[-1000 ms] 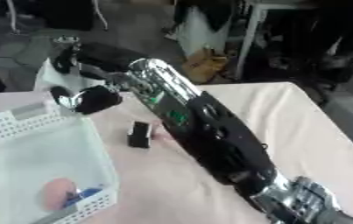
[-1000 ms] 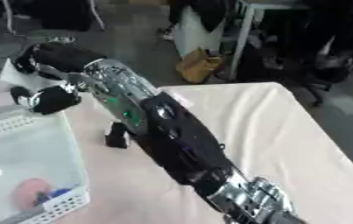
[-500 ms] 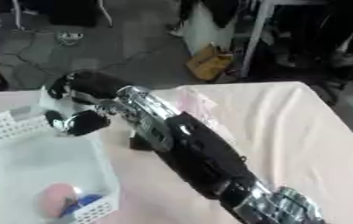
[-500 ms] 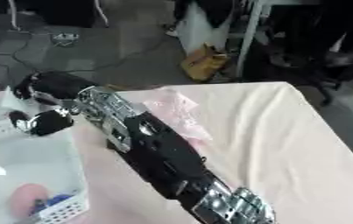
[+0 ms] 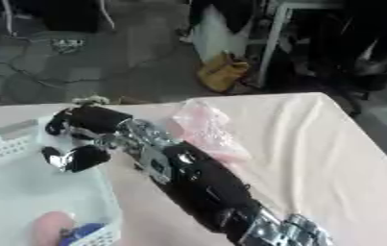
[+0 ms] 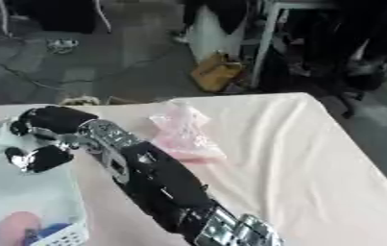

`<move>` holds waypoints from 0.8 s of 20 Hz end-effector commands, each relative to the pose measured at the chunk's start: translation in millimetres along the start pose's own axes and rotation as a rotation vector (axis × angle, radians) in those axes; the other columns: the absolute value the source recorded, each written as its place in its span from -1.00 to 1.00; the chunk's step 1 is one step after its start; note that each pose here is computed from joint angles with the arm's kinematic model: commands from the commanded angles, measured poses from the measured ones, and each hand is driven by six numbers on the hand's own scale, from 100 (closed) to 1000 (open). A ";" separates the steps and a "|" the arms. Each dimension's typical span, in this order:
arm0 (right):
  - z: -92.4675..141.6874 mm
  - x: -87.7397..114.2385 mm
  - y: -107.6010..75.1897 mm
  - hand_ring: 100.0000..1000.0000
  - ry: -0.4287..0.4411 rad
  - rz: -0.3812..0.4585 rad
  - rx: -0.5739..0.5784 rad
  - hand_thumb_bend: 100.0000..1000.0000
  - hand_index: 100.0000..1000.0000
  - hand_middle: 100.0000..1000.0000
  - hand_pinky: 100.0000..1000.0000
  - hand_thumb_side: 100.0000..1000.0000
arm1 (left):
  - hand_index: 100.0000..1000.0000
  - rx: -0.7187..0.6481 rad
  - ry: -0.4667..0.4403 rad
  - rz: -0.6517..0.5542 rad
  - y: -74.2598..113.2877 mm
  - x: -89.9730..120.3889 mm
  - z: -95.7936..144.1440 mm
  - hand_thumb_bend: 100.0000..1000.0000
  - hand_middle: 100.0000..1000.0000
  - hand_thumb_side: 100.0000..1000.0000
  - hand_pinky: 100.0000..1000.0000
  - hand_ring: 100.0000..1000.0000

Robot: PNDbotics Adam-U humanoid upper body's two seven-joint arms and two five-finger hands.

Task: Pick up objects on the table and place them in the box.

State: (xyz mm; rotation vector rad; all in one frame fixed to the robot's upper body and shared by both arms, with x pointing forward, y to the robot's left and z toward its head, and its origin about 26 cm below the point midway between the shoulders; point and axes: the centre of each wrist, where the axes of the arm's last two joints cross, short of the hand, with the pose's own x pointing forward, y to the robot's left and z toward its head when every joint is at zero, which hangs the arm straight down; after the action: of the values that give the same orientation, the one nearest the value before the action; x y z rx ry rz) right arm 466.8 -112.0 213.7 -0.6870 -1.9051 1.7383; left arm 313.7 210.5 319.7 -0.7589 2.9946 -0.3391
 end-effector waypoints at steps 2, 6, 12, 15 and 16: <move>-2.1 2.6 -13.6 0.61 -0.091 -0.010 0.013 -1.00 0.57 0.65 0.56 1.00 | 0.72 0.016 -0.032 0.008 0.6 3.5 -8.3 -1.00 0.63 0.58 0.68 0.88; -0.7 4.2 -19.2 0.80 -0.145 -0.056 0.032 -1.00 0.82 0.90 0.65 1.00 | 0.72 0.017 -0.033 0.006 0.8 3.5 -8.4 -1.00 0.64 0.58 0.68 0.89; 1.4 6.0 -26.0 0.87 -0.178 -0.097 0.023 -1.00 0.91 1.00 0.69 1.00 | 0.72 0.015 -0.039 0.000 1.2 3.3 -8.9 -1.00 0.64 0.60 0.68 0.89; 2.2 7.3 -29.6 0.88 -0.188 -0.113 0.014 -1.00 0.92 1.00 0.69 1.00 | 0.73 0.015 -0.041 -0.001 1.3 3.2 -9.1 -1.00 0.64 0.61 0.68 0.89; 2.5 7.8 -30.6 0.88 -0.191 -0.116 0.012 -1.00 0.92 1.00 0.69 1.00 | 0.73 0.015 -0.041 -0.002 1.3 3.2 -9.1 -1.00 0.64 0.61 0.68 0.89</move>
State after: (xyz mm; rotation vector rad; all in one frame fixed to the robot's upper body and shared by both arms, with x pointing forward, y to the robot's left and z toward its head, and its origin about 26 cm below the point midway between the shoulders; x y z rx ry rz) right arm 460.0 -109.4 227.5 -0.3907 -1.9762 1.7916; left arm 313.7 210.5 319.9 -0.7654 2.9878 -0.3370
